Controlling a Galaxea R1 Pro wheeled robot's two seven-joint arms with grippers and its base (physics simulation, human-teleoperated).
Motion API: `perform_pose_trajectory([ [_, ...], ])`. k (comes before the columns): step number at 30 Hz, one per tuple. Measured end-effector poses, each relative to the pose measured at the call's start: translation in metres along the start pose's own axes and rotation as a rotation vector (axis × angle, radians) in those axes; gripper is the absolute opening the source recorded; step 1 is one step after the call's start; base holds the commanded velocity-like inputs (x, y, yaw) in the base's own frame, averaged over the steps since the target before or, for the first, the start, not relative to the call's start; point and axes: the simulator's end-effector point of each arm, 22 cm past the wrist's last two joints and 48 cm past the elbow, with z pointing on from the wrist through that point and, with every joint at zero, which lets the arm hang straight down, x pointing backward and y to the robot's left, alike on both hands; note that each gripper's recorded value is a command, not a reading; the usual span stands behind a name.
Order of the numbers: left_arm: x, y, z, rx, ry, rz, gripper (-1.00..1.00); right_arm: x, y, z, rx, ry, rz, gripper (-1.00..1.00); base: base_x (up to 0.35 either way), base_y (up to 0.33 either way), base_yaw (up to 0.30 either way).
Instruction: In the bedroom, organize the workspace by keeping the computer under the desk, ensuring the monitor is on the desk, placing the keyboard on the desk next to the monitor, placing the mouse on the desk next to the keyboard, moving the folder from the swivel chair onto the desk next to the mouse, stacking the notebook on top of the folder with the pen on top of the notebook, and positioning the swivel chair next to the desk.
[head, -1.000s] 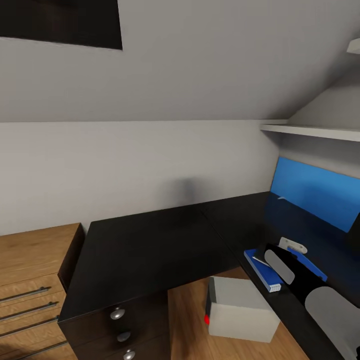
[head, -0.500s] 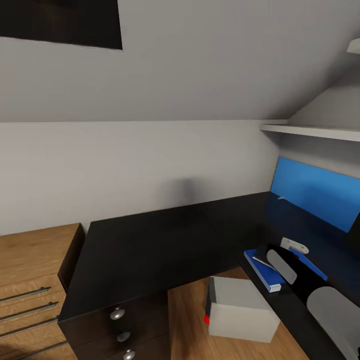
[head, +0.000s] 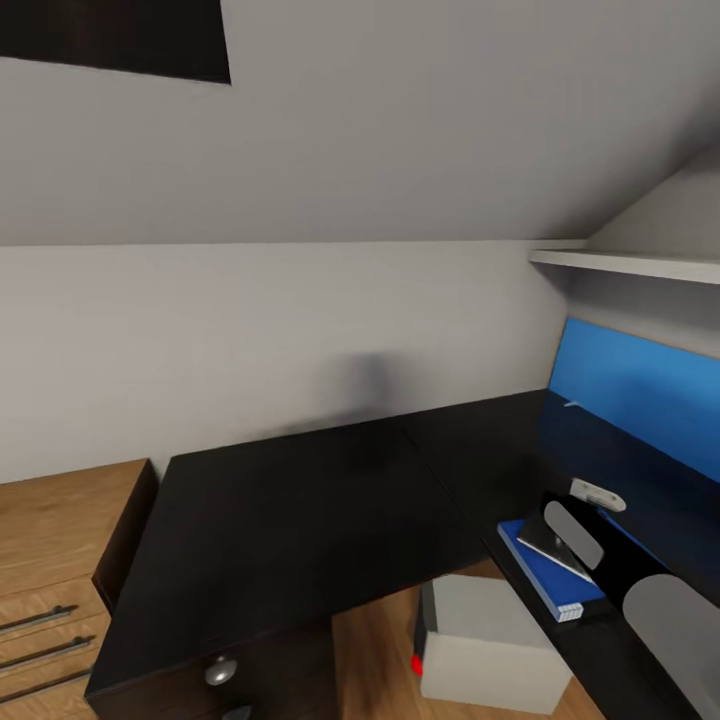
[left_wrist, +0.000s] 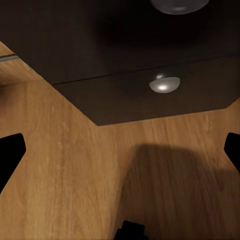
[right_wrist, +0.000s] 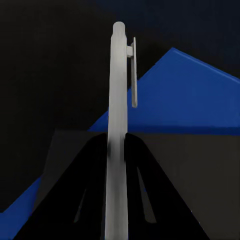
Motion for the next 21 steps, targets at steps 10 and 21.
perform_pose_trajectory([
  [10, 0.000, 0.000, 0.000, 0.001, 0.000, 0.003, 1.00, 0.010, -0.018, 0.018, 0.007, 0.070, 0.015, -1.00, 0.012, 0.000, 0.000],
  [21, 0.000, 0.000, 0.000, 0.001, 0.001, 0.001, 1.00, 0.010, -0.018, 0.019, 0.007, 0.075, 0.015, -1.00, -0.037, 0.000, 0.000],
])
